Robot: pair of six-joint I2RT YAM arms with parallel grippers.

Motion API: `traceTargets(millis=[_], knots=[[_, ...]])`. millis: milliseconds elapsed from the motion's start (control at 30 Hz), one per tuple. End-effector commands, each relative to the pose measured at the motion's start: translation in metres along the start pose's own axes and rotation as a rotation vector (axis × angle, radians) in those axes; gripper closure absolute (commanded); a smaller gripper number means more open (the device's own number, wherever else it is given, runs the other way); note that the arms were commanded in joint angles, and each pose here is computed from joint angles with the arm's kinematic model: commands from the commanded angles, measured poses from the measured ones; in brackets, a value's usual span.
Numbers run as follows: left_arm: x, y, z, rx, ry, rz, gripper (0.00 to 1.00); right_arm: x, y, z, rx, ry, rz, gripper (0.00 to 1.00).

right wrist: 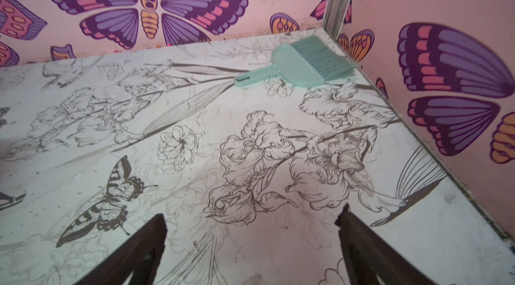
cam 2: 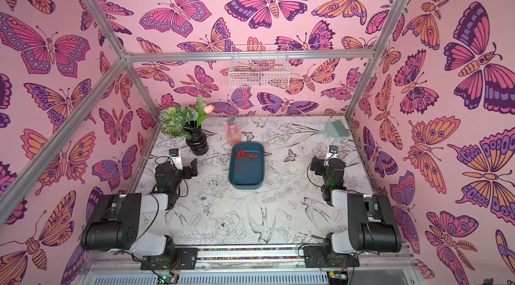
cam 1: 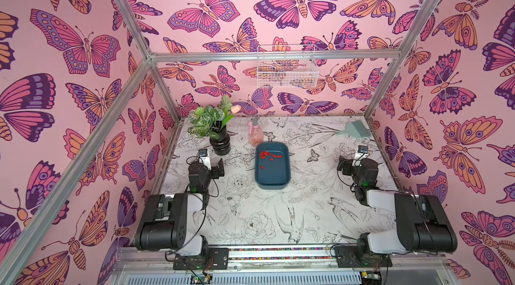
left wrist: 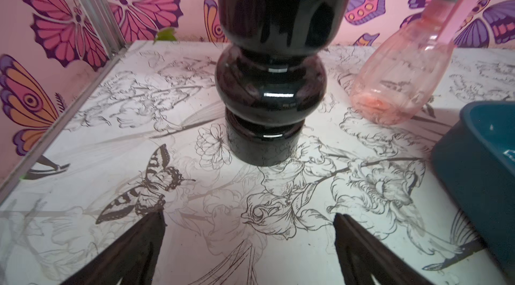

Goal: Take the screw protection sleeves out of the storage box
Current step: Pick up the screw protection sleeve from the storage box.

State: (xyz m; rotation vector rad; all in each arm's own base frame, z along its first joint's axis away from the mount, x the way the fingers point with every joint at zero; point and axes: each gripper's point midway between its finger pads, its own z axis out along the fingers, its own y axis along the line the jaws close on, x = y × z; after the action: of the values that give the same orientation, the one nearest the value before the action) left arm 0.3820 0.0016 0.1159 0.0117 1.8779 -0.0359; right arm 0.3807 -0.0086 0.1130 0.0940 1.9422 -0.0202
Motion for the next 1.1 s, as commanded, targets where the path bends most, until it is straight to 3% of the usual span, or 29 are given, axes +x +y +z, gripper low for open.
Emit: traceTargets(millis=[0, 100, 267, 467, 533, 733, 867, 1067], knots=[[-0.041, -0.001, -0.028, -0.039, -0.096, -0.007, 0.00, -0.023, 0.001, -0.017, 0.007, 0.056, 0.069, 0.01], [-0.056, -0.004, -0.049, -0.037, -0.112, -0.169, 0.00, -0.039, 0.003, -0.030, -0.003, 0.066, 0.143, 0.01], [-0.067, -0.009, -0.059, -0.042, 0.038, -0.422, 0.00, -0.049, -0.016, -0.055, 0.103, 0.046, 0.445, 0.01], [-0.078, -0.063, -0.044, 0.286, 0.105, -0.558, 0.00, -0.071, 0.027, -0.069, -0.160, 0.020, 0.506, 0.01], [-0.072, -0.075, -0.036, 0.354, 0.131, -0.600, 0.00, -0.076, 0.045, -0.068, -0.257, 0.069, 0.491, 0.01], [-0.038, -0.088, -0.014, 0.390, 0.255, -0.694, 0.00, -0.070, 0.103, -0.057, -0.470, 0.256, 0.457, 0.01], [-0.017, -0.096, -0.003, 0.392, 0.327, -0.711, 0.02, -0.066, 0.144, -0.059, -0.501, 0.326, 0.310, 0.02], [-0.012, -0.109, 0.003, 0.421, 0.346, -0.724, 0.06, -0.058, 0.204, -0.064, -0.548, 0.407, 0.117, 0.01]])
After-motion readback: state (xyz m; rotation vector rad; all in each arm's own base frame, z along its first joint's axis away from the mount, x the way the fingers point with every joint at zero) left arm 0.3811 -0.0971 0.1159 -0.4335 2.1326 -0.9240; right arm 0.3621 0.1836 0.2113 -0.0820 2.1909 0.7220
